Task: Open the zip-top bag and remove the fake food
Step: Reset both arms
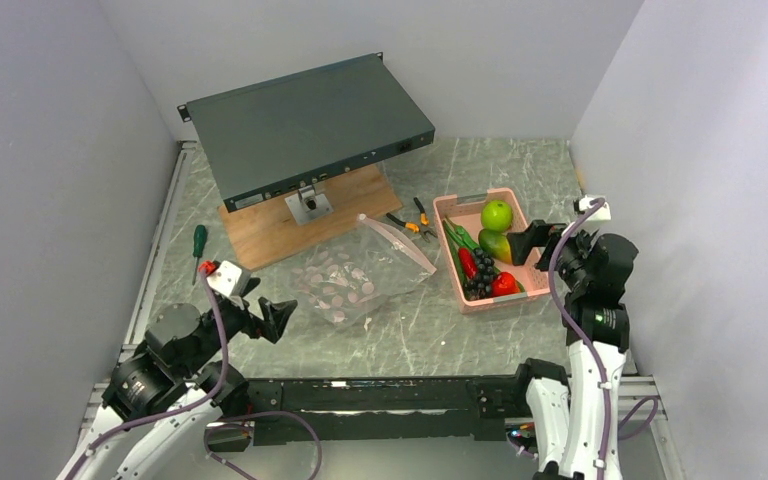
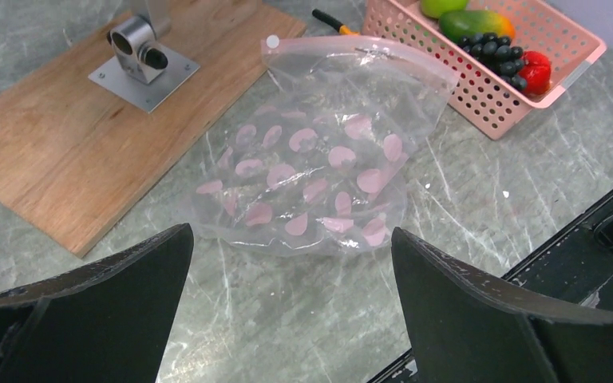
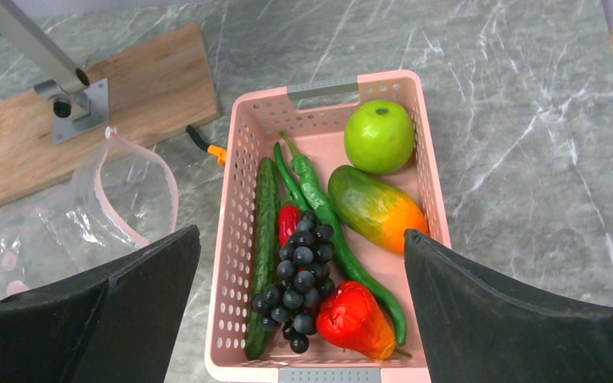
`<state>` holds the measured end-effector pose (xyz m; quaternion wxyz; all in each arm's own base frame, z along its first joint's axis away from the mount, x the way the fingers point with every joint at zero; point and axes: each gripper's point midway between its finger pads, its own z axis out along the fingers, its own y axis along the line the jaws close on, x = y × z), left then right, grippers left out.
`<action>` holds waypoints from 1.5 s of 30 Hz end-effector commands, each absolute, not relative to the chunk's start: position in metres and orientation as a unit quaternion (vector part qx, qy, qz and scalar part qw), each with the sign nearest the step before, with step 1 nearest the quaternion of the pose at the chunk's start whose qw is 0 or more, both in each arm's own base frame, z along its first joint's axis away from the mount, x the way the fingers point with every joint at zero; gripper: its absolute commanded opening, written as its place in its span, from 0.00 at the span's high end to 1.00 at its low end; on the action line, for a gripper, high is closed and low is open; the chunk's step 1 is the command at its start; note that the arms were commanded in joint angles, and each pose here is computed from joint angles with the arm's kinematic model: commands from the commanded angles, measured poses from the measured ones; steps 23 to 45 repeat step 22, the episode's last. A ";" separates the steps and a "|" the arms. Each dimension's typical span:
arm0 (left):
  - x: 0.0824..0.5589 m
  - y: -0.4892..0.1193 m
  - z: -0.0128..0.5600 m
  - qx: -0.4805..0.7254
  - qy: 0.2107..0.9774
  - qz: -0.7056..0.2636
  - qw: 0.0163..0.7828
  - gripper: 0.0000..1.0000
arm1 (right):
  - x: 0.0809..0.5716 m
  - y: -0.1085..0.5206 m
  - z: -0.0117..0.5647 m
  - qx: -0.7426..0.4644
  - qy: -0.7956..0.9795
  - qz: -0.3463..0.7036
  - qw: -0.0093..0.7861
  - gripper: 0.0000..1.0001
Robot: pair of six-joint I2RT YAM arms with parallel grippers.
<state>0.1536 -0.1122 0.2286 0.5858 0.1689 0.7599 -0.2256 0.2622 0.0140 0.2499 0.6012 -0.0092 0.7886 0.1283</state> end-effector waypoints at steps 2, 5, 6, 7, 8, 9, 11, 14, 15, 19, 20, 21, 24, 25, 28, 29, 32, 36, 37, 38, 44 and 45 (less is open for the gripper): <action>0.153 -0.112 0.256 0.177 0.718 -0.236 0.630 0.00 | 0.270 0.004 0.253 0.038 0.776 0.139 0.614 0.00; 0.152 -0.107 0.257 0.167 0.717 -0.232 0.636 0.00 | 0.271 0.000 0.245 0.044 0.773 0.138 0.617 0.00; 0.152 -0.106 0.257 0.165 0.717 -0.231 0.637 0.00 | 0.271 0.000 0.246 0.042 0.771 0.137 0.620 0.00; 0.152 -0.105 0.257 0.163 0.717 -0.232 0.638 0.00 | 0.271 0.000 0.246 0.042 0.772 0.139 0.619 0.00; 0.151 -0.105 0.257 0.163 0.716 -0.233 0.637 0.00 | 0.271 0.000 0.245 0.042 0.773 0.139 0.618 0.00; 0.151 -0.105 0.257 0.161 0.716 -0.233 0.638 0.00 | 0.271 0.000 0.245 0.041 0.773 0.140 0.618 0.00; 0.151 -0.105 0.256 0.161 0.716 -0.234 0.637 0.00 | 0.271 0.000 0.245 0.042 0.773 0.140 0.618 0.00; 0.152 -0.106 0.254 0.163 0.720 -0.233 0.633 0.00 | 0.271 -0.001 0.246 0.046 0.772 0.138 0.619 0.00; 0.153 -0.107 0.254 0.164 0.722 -0.232 0.631 0.00 | 0.271 -0.001 0.246 0.046 0.772 0.138 0.619 0.00; 0.154 -0.110 0.251 0.170 0.727 -0.232 0.623 0.00 | 0.270 -0.001 0.246 0.045 0.772 0.136 0.619 0.00; 0.154 -0.111 0.250 0.170 0.728 -0.232 0.622 0.00 | 0.270 -0.002 0.247 0.048 0.771 0.135 0.620 0.00; 0.155 -0.111 0.251 0.170 0.728 -0.232 0.622 0.00 | 0.270 -0.002 0.246 0.046 0.772 0.134 0.620 0.00; 0.155 -0.111 0.250 0.170 0.729 -0.232 0.622 0.00 | 0.269 -0.002 0.246 0.042 0.771 0.133 0.621 0.00; 0.155 -0.111 0.250 0.170 0.729 -0.232 0.622 0.00 | 0.269 -0.002 0.246 0.042 0.771 0.133 0.621 0.00; 0.155 -0.111 0.250 0.170 0.729 -0.232 0.622 0.00 | 0.269 -0.002 0.246 0.042 0.771 0.133 0.621 0.00; 0.155 -0.111 0.250 0.170 0.729 -0.232 0.622 0.00 | 0.269 -0.002 0.246 0.042 0.771 0.133 0.621 0.00; 0.155 -0.111 0.250 0.170 0.729 -0.232 0.622 0.00 | 0.269 -0.002 0.246 0.042 0.771 0.133 0.621 0.00; 0.155 -0.111 0.250 0.170 0.729 -0.232 0.622 0.00 | 0.269 -0.002 0.246 0.042 0.771 0.133 0.621 0.00; 0.155 -0.111 0.250 0.170 0.729 -0.232 0.622 0.00 | 0.269 -0.002 0.246 0.042 0.771 0.133 0.621 0.00; 0.155 -0.111 0.250 0.170 0.729 -0.232 0.622 0.00 | 0.269 -0.002 0.246 0.042 0.771 0.133 0.621 0.00; 0.155 -0.111 0.250 0.170 0.729 -0.232 0.622 0.00 | 0.269 -0.002 0.246 0.042 0.771 0.133 0.621 0.00; 0.155 -0.111 0.250 0.170 0.729 -0.232 0.622 0.00 | 0.269 -0.002 0.246 0.042 0.771 0.133 0.621 0.00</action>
